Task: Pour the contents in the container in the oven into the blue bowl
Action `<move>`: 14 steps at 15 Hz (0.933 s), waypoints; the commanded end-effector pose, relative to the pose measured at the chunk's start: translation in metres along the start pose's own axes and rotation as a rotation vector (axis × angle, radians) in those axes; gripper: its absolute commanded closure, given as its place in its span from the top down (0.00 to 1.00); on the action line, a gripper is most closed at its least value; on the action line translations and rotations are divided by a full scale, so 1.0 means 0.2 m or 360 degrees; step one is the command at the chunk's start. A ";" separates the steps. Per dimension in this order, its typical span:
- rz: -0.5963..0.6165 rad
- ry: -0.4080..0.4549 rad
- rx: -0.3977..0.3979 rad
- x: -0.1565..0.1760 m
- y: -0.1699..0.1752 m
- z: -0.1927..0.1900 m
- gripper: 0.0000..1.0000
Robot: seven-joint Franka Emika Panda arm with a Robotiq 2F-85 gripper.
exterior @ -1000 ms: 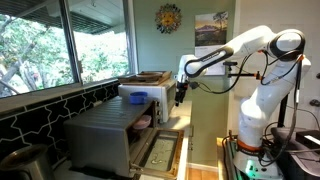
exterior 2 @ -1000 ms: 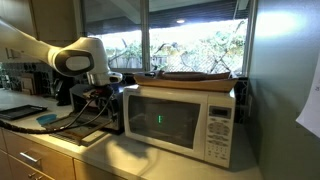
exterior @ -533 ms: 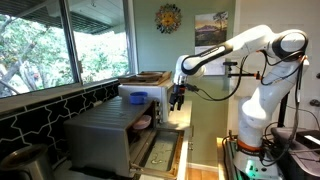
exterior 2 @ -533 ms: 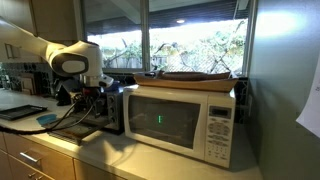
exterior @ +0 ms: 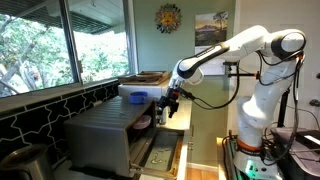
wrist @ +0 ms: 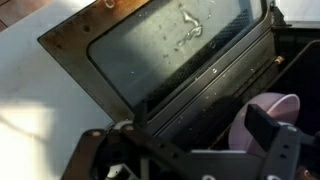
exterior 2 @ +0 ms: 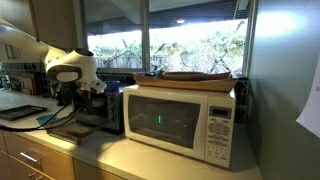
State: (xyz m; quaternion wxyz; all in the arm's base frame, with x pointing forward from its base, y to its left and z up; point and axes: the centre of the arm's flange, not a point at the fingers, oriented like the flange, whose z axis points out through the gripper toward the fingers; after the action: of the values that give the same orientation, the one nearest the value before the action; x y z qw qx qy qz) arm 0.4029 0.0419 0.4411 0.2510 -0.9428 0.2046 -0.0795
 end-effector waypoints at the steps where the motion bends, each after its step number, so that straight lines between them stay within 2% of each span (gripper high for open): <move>1: 0.0011 -0.0005 -0.0003 0.00 -0.01 0.02 1.00; 5: 0.0023 -0.0006 -0.0005 0.00 -0.01 0.04 1.00; 11: 0.0155 0.0134 0.0211 0.00 0.01 0.08 1.00; 14: 0.0192 0.0150 0.0329 -0.03 0.01 0.14 1.00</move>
State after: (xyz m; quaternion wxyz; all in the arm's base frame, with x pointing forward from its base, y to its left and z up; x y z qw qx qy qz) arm 0.4095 0.0468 0.4362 0.3102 -0.9066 0.2602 -0.1194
